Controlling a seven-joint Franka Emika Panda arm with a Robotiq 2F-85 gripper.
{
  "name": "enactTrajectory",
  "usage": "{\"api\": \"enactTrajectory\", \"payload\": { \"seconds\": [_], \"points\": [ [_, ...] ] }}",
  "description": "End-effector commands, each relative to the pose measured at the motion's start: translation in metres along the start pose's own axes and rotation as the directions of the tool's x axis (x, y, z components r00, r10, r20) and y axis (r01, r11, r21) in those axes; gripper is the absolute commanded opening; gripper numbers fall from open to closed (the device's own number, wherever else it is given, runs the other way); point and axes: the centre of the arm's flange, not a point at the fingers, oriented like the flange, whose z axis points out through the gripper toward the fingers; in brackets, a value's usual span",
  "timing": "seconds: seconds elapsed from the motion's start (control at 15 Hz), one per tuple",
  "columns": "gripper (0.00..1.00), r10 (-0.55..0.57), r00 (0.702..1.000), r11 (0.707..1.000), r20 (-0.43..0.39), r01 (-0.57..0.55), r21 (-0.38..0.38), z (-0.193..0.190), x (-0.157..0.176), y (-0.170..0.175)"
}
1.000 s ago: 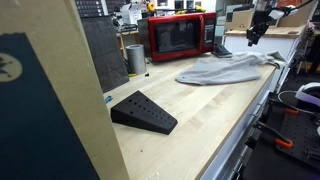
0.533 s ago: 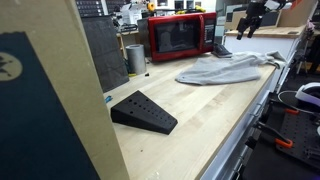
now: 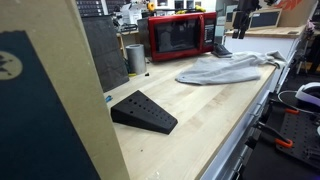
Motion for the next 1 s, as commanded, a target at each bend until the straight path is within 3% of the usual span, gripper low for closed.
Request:
{"api": "enactTrajectory", "payload": {
  "seconds": [0.0,0.47,0.67,0.93],
  "points": [
    [1.00,-0.006,1.000,1.000,0.004,0.006,0.001,0.001,0.000,-0.001],
    [1.00,0.011,1.000,0.999,0.005,-0.011,-0.036,0.002,0.000,0.001],
    [1.00,0.008,0.999,0.998,0.048,-0.005,-0.059,0.023,0.016,-0.027],
    [1.00,-0.026,0.992,0.995,0.122,0.037,-0.095,0.086,0.055,-0.099]
  ]
}}
